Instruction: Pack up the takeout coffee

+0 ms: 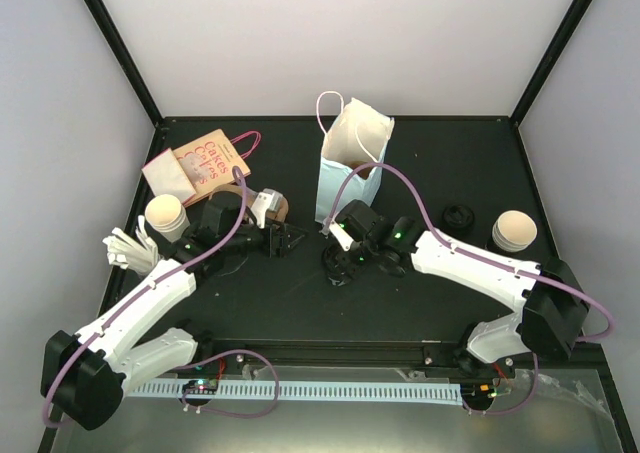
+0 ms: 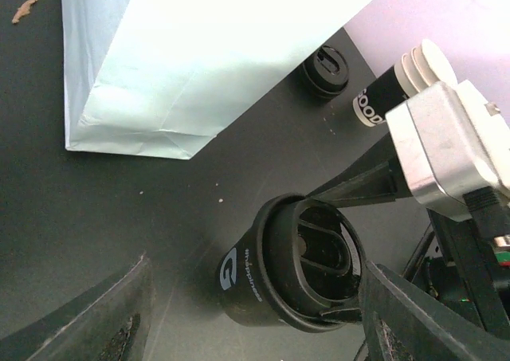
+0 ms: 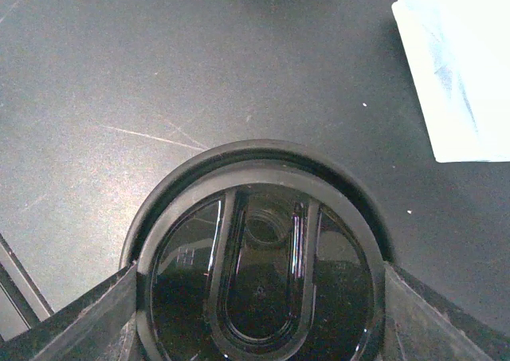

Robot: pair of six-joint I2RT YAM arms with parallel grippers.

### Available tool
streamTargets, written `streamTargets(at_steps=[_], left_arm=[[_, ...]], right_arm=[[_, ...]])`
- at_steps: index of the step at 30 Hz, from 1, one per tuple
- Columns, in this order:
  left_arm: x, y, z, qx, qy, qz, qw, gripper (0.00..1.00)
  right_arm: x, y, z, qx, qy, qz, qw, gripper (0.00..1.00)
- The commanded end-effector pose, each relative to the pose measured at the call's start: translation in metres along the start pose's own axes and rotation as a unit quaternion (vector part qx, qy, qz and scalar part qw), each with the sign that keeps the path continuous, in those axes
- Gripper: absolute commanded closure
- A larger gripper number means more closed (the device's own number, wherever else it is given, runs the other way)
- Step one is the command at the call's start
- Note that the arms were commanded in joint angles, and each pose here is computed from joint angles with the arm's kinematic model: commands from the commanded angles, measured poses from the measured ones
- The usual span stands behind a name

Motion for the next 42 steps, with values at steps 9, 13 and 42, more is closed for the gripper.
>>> streamTargets(at_steps=[9, 13, 42], left_arm=[[-0.005, -0.003, -0.001, 0.013, -0.015, 0.015, 1.000, 0.28], [-0.006, -0.003, -0.002, 0.014, -0.017, 0.018, 1.000, 0.28], [-0.043, 0.012, -0.029, -0.113, -0.070, 0.034, 0.990, 0.09]], right_arm=[[-0.004, -0.007, -0.001, 0.033, -0.007, -0.001, 0.999, 0.70], [-0.005, -0.012, -0.003, 0.049, -0.007, 0.015, 0.999, 0.86], [-0.004, -0.024, -0.040, 0.068, -0.083, 0.067, 0.992, 0.99]])
Point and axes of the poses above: each gripper's point midway between its finger pads, its own z axis out along the fingers, its own y axis along the line the jaws close on, x = y × z, the point moved 6 cm from there along -z, back along the fingers, and after that the axes turned 15 degrees about z, right-handed, at the moved point
